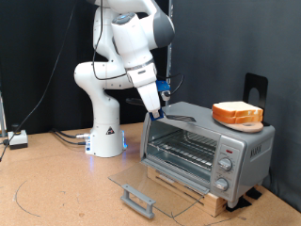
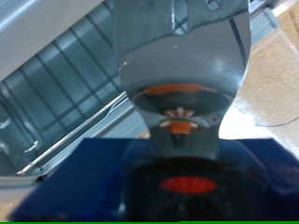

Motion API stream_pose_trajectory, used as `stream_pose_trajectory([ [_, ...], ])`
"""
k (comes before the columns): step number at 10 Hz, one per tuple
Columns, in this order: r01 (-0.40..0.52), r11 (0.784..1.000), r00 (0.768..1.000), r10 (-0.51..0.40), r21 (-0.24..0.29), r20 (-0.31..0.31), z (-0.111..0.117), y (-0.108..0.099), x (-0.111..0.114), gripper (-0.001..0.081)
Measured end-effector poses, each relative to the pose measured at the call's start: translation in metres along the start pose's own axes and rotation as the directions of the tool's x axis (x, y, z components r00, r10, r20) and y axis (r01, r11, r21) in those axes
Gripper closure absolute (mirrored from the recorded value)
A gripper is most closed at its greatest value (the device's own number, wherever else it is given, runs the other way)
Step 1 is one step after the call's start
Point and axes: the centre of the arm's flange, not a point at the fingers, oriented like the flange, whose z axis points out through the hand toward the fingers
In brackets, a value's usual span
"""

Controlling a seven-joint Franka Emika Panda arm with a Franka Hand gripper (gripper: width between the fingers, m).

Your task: Make a piece of toast with the oven

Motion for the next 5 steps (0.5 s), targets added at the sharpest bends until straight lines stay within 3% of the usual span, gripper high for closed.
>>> stream_pose_trajectory([
  [2,0.038,0.999,0.999,-0.038,0.002,0.031,0.0,-0.004,0.001,0.041],
  [5,0.049,0.998,0.999,-0.048,0.031,-0.015,-0.003,-0.016,0.014,0.041],
])
